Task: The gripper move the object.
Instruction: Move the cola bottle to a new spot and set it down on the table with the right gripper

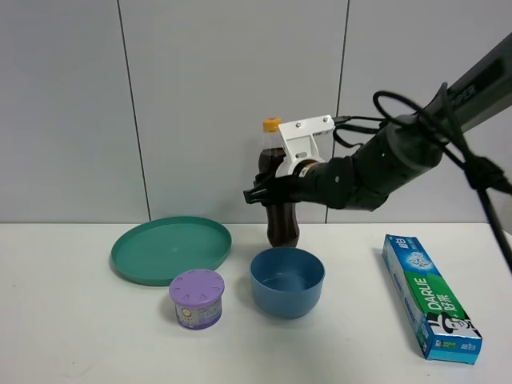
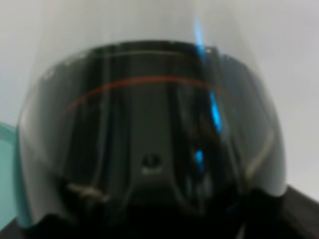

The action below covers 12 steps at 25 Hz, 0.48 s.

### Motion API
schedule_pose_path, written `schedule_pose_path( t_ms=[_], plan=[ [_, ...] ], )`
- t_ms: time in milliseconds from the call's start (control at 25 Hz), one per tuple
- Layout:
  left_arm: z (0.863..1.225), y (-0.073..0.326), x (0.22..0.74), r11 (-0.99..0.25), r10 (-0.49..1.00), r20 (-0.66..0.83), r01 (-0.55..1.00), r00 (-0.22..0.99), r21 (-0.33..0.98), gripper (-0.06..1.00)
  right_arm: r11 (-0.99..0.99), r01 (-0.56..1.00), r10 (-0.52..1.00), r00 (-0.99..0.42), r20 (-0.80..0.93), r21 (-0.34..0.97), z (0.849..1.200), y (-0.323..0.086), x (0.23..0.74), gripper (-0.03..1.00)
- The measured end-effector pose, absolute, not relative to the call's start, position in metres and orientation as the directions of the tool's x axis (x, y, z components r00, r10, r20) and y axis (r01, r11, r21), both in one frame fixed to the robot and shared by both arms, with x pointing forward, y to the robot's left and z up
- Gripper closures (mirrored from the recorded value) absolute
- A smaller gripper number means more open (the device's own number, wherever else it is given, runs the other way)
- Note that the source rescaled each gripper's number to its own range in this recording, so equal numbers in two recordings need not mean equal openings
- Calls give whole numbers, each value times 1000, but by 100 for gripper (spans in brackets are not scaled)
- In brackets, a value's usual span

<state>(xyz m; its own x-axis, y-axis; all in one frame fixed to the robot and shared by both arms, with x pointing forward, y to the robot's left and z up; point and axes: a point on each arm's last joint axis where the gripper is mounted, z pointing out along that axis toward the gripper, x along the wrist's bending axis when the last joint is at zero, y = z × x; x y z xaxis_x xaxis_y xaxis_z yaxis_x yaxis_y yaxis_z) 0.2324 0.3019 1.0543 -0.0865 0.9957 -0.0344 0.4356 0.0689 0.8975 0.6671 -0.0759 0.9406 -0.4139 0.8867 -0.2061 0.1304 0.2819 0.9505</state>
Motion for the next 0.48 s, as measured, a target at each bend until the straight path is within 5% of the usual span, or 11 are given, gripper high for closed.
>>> schedule_pose_path(
  t_ms=[480],
  plan=[
    [1054, 302, 232, 69, 996, -34, 436, -87, 897, -6, 154, -63, 801, -577, -162, 986, 1076, -12, 593, 97]
  ],
)
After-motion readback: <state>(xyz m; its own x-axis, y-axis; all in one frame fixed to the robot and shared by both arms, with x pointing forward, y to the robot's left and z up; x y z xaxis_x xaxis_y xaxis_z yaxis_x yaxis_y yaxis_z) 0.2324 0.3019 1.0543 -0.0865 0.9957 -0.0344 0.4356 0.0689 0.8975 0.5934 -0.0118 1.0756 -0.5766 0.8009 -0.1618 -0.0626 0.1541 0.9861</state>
